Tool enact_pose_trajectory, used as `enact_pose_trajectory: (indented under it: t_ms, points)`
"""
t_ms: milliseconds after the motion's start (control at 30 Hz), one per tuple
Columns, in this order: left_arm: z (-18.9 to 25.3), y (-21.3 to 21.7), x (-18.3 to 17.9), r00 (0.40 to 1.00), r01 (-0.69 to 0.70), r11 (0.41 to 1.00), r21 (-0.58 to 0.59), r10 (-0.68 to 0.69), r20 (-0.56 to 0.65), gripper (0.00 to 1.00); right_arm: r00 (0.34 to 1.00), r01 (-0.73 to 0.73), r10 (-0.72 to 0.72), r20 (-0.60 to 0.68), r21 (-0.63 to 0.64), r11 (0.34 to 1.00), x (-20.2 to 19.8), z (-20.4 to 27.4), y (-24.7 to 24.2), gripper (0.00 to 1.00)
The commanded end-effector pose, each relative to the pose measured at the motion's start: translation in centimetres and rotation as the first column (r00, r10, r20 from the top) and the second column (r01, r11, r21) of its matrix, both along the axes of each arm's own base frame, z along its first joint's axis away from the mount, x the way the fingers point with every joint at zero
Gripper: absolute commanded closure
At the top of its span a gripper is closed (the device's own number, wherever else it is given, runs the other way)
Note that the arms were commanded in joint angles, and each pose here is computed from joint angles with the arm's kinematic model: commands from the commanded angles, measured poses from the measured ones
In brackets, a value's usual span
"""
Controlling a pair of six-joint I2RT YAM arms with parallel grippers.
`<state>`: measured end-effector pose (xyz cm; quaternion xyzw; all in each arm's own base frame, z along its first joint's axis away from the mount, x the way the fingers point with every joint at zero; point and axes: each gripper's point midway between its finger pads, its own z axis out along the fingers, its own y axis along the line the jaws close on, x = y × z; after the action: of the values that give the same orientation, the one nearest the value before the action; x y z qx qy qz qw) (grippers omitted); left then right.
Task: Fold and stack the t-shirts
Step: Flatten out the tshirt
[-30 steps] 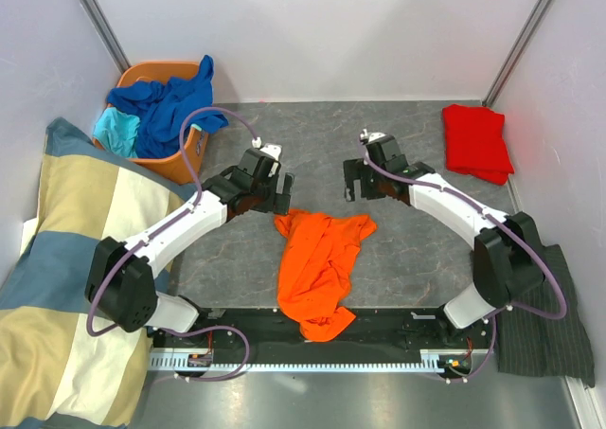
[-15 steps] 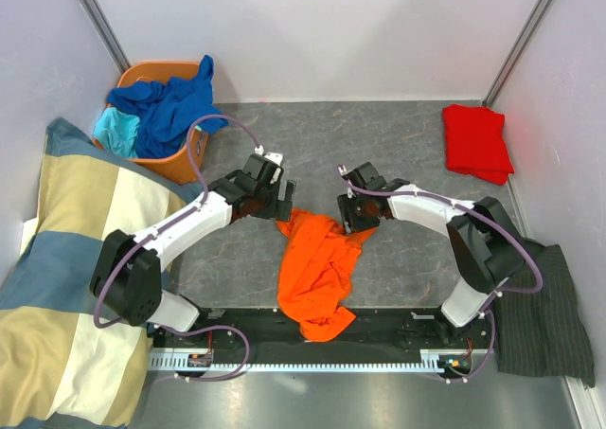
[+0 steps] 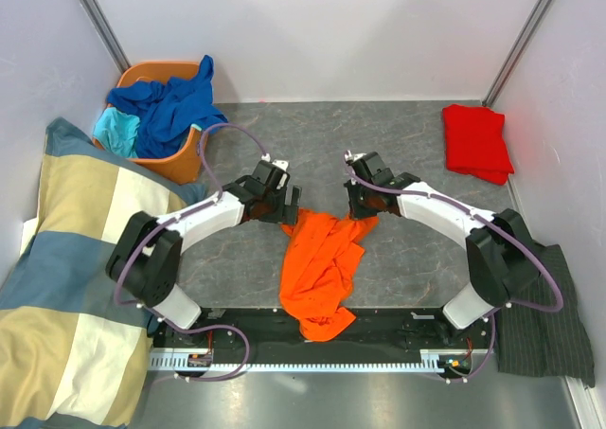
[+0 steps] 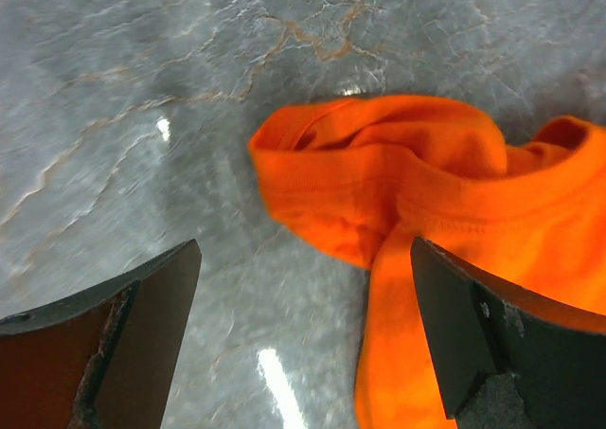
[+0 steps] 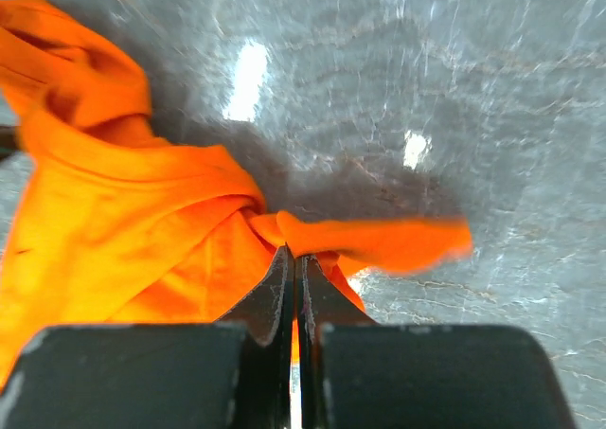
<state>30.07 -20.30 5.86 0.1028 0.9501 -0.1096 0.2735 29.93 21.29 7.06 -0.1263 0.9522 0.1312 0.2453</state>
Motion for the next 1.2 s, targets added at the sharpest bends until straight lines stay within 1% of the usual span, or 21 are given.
enact_pose_trajectory:
  t_ms: [0, 67, 100, 167, 200, 233, 267, 300, 433, 567, 633, 700, 733, 800, 833, 867, 900, 933, 967, 1067, 1167]
  points:
    - [-1.3, -1.4, 1.8, 0.998, -0.055, 0.997, -0.049, 0.056, 0.010, 0.00, 0.998, 0.026, -0.026, 0.051, 0.012, 1.000, 0.7, 2.3, -0.1, 1.00]
    - [-1.7, -1.5, 2.2, 0.997, -0.073, 0.996, -0.054, 0.074, 0.020, 0.02, 0.998, 0.035, -0.035, 0.048, 0.018, 0.999, 0.6, 2.3, -0.1, 1.00]
    - [-2.1, -1.5, 2.2, 0.997, -0.075, 0.996, -0.053, 0.077, 0.019, 0.14, 0.998, 0.035, -0.036, 0.049, 0.017, 0.999, 0.6, 2.3, -0.2, 1.00]
    - [-2.8, -1.6, 2.5, 0.996, -0.087, 0.995, -0.056, 0.089, 0.024, 0.31, 0.998, 0.038, -0.039, 0.052, 0.020, 0.999, 0.5, 2.4, -0.3, 1.00]
    - [-3.3, -1.4, 2.5, 0.995, -0.095, 0.994, -0.049, 0.097, 0.020, 0.55, 0.998, 0.037, -0.038, 0.055, 0.021, 0.999, 0.5, 2.5, -0.3, 1.00]
    - [-3.8, -1.3, 2.5, 0.994, -0.104, 0.994, -0.040, 0.105, 0.012, 0.73, 0.998, 0.033, -0.034, 0.058, 0.021, 0.999, 0.3, 2.7, -0.3, 1.00]
    - [-4.0, -1.0, 2.8, 0.992, -0.121, 0.992, -0.028, 0.122, 0.023, 0.94, 0.998, 0.032, -0.033, 0.056, 0.018, 0.999, 0.3, 2.6, -0.4, 1.00]
    - [-4.1, -0.9, 2.9, 0.991, -0.133, 0.991, -0.022, 0.134, 0.025, 0.98, 0.998, 0.030, -0.031, 0.062, 0.016, 0.999, 0.3, 2.8, -0.4, 1.00]
    - [-3.7, -0.7, 3.4, 0.989, -0.133, 0.991, -0.015, 0.134, 0.057, 0.98, 0.997, 0.041, -0.041, 0.072, 0.004, 0.999, 0.3, 3.2, -0.9, 1.00]
    - [0.1, -0.8, 4.7, 0.982, -0.108, 0.994, -0.029, 0.111, 0.155, 0.98, 0.982, 0.100, -0.098, 0.163, -0.005, 0.995, 1.1, 5.8, -2.1, 1.00]
    - [4.0, -0.9, 6.0, 0.968, -0.089, 0.995, -0.042, 0.096, 0.231, 0.98, 0.948, 0.172, -0.165, 0.273, -0.002, 0.985, 2.1, 9.0, -3.5, 1.00]
    - [8.9, -1.2, 7.9, 0.941, -0.079, 0.995, -0.058, 0.093, 0.326, 0.98, 0.916, 0.224, -0.214, 0.338, 0.009, 0.975, 2.7, 11.3, -4.6, 1.00]
    - [10.2, -1.1, 8.1, 0.935, -0.074, 0.996, -0.048, 0.086, 0.344, 0.98, 0.878, 0.270, -0.256, 0.405, 0.023, 0.963, 3.3, 13.8, -5.6, 1.00]
    - [14.8, -0.9, 9.7, 0.895, -0.075, 0.996, -0.048, 0.089, 0.438, 0.98, 0.837, 0.307, -0.288, 0.466, 0.037, 0.951, 3.5, 16.5, -6.5, 1.00]
    - [16.9, -0.6, 9.9, 0.875, -0.080, 0.996, -0.050, 0.094, 0.476, 0.98, 0.792, 0.340, -0.321, 0.519, 0.061, 0.938, 3.7, 19.1, -7.4, 1.00]
    - [19.9, -0.1, 10.6, 0.840, -0.103, 0.993, -0.061, 0.119, 0.530, 0.98, 0.768, 0.360, -0.336, 0.545, 0.066, 0.931, 3.7, 20.3, -8.0, 1.00]
    - [21.4, 0.5, 10.9, 0.820, -0.107, 0.993, -0.049, 0.116, 0.561, 0.98, 0.750, 0.371, -0.341, 0.567, 0.065, 0.926, 3.6, 21.3, -8.6, 1.00]
    - [23.4, 1.1, 10.9, 0.797, -0.115, 0.992, -0.059, 0.128, 0.591, 0.98, 0.716, 0.380, -0.358, 0.599, 0.096, 0.920, 3.5, 23.7, -9.1, 1.00]
    - [25.9, 2.1, 11.4, 0.763, -0.137, 0.988, -0.077, 0.155, 0.627, 0.98, 0.693, 0.401, -0.372, 0.618, 0.099, 0.911, 3.5, 24.6, -9.8, 1.00]
    - [30.6, 4.7, 11.8, 0.696, -0.168, 0.980, -0.110, 0.197, 0.690, 0.98, 0.660, 0.416, -0.375, 0.651, 0.099, 0.904, 2.9, 27.1, -10.9, 1.00]
    - [33.3, 7.0, 12.2, 0.654, -0.197, 0.973, -0.117, 0.220, 0.724, 0.98, 0.643, 0.423, -0.387, 0.661, 0.115, 0.899, 2.0, 28.3, -11.6, 1.00]
